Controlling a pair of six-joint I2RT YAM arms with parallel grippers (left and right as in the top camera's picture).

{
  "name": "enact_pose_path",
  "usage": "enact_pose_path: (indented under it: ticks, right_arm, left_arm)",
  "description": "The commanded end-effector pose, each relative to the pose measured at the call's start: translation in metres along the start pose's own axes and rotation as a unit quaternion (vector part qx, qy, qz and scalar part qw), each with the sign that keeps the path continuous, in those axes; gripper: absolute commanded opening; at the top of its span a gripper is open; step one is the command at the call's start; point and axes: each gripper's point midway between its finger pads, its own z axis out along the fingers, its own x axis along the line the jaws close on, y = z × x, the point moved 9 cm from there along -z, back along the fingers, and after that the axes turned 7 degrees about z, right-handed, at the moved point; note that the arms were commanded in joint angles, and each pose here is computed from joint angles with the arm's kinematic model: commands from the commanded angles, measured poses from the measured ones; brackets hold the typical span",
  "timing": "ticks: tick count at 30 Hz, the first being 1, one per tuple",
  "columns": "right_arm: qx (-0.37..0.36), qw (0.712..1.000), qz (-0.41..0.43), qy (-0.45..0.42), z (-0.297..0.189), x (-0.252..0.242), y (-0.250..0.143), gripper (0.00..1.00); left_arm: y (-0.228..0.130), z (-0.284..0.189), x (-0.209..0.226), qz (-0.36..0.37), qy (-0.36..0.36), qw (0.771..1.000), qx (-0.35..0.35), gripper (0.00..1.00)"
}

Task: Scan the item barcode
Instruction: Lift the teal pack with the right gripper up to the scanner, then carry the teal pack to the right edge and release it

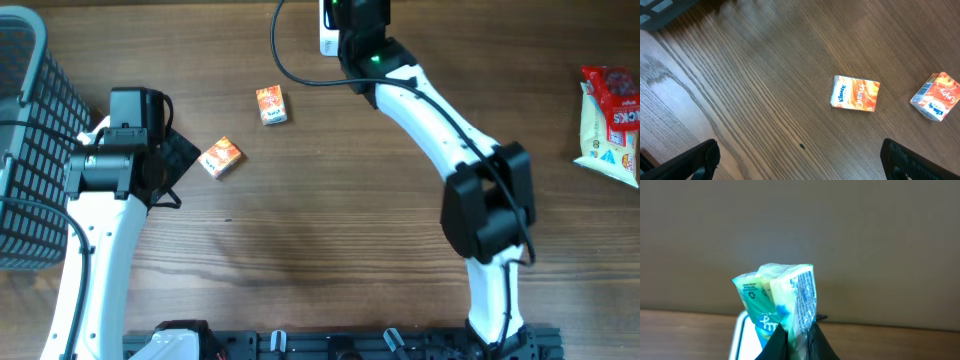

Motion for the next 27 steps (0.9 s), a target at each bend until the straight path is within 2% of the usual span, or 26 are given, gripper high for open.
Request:
enact_pose_path:
  ticks: [1,6,10,15,20,27]
  right_arm:
    - [0.002,0.995,-0.094,-0.018,0.025,0.010,-0.034,0.05]
    - [-0.002,0.988,-0.155,-0.019,0.036,0.016,-0.050,0.05]
    - [-0.010,0.988,-0.149,-0.030,0.037,0.015,-0.048,0.05]
    - [-0.034,0.979,-0.122,-0.160,0.034,-0.009,-0.034,0.04]
    - [-0.019,0.944,-0.103,-0.314,0.038,-0.060,-0.029,0.04]
    - [0.060,0.862,-0.094,-0.495,0.045,-0.153,-0.051,0.04]
  left_arm:
    - [0.000,0.002,0.000,-0.008,0.001,1.000,0.003,1.00]
    - [0.000,0.002,0.000,-0.008,0.001,1.000,0.003,1.00]
    - [0.000,0.002,0.000,-0.008,0.001,1.000,0.003,1.00]
    - [0.000,0.002,0.000,-0.008,0.001,1.000,0.003,1.00]
    - [0.000,0.002,0.000,-0.008,0.001,1.000,0.003,1.00]
    - [0.000,0.002,0.000,-0.008,0.001,1.000,0.003,1.00]
